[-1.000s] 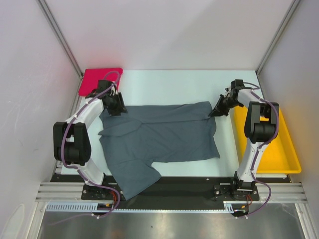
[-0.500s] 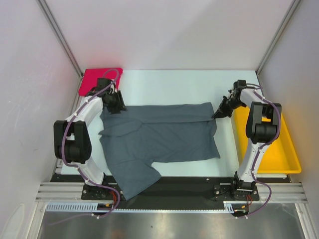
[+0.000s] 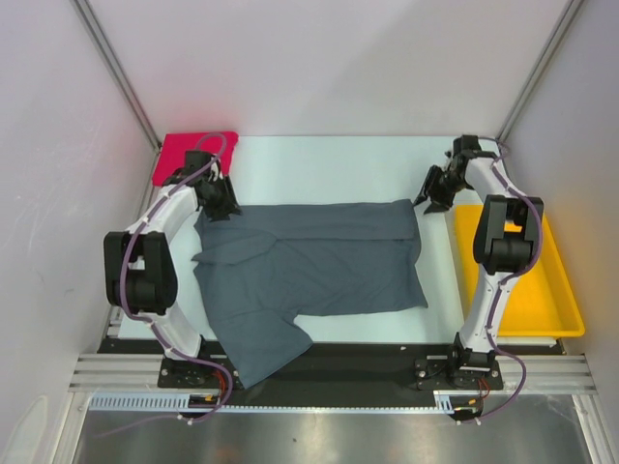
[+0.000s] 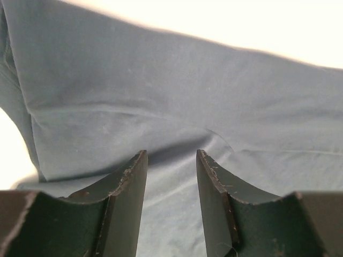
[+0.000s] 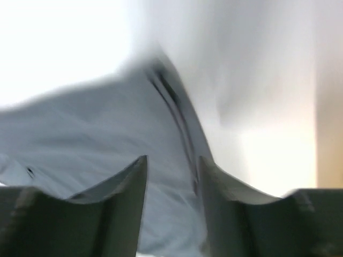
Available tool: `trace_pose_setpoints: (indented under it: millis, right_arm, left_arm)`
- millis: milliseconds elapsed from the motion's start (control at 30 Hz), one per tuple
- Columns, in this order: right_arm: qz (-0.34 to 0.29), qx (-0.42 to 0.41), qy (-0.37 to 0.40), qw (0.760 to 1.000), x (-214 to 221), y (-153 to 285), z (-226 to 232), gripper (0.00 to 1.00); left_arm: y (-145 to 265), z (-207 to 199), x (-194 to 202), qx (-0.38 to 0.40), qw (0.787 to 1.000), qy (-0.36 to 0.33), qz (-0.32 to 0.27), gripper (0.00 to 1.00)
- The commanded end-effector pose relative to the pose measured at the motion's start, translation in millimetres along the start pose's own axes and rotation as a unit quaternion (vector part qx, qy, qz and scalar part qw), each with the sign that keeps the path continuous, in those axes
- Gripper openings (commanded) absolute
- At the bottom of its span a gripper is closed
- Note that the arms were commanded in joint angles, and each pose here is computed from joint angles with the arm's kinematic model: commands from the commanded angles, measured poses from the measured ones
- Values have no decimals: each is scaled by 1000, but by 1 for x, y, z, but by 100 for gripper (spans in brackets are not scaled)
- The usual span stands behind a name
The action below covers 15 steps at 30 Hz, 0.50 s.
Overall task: Fold and stack the t-shirts
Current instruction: Fold the tshirt
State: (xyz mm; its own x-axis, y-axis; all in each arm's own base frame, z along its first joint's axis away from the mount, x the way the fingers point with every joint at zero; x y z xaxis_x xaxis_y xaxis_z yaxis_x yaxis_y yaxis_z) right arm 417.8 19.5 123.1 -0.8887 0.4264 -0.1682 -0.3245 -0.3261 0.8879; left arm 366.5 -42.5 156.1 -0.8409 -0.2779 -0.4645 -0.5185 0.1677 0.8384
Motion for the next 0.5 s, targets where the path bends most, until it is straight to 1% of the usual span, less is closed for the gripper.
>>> trace_pose_setpoints:
  millis: [0, 67, 100, 167, 200, 267, 467]
  right_arm:
    - [-47, -20, 31, 998, -33, -6, 27, 44]
    - [-43, -25, 32, 998, -41, -14, 35, 45]
    - [-43, -21, 33, 998, -43, -16, 36, 47]
    - [-37, -17, 37, 998, -47, -27, 36, 48]
    - [-36, -1, 31, 999, -49, -32, 32, 48]
    - [-17, 9, 20, 1000, -47, -41, 27, 48]
    - [-11, 13, 39, 999, -44, -46, 28, 48]
  left_arm:
    - [-4, 1, -18, -3, 1000, 2, -19, 47]
    - [-15, 4, -19, -7, 1000, 5, -13, 47]
    - [-16, 4, -22, -6, 1000, 6, -16, 47]
    - [-27, 7, -23, -9, 1000, 10, -7, 47]
    - [-29, 6, -25, -5, 1000, 13, -7, 47]
    - [-35, 8, -27, -5, 1000, 18, -5, 46]
    - [-47, 5, -26, 9, 999, 47, 6, 46]
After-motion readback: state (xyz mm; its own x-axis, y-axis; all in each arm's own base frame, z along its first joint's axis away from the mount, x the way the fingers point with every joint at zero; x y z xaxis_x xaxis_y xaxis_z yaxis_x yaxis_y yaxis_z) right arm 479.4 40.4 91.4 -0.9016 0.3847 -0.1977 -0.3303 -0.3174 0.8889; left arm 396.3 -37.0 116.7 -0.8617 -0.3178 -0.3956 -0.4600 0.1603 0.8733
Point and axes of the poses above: each gripper's point midway between its finger pads, its own y axis back along the fingers, its own z axis along the line the jaws close on, x = y × z, the point moved 7 cm from there along y, back along the fingers, and after that the axes turned 2 degrees about -y, right-handed, at the moved point
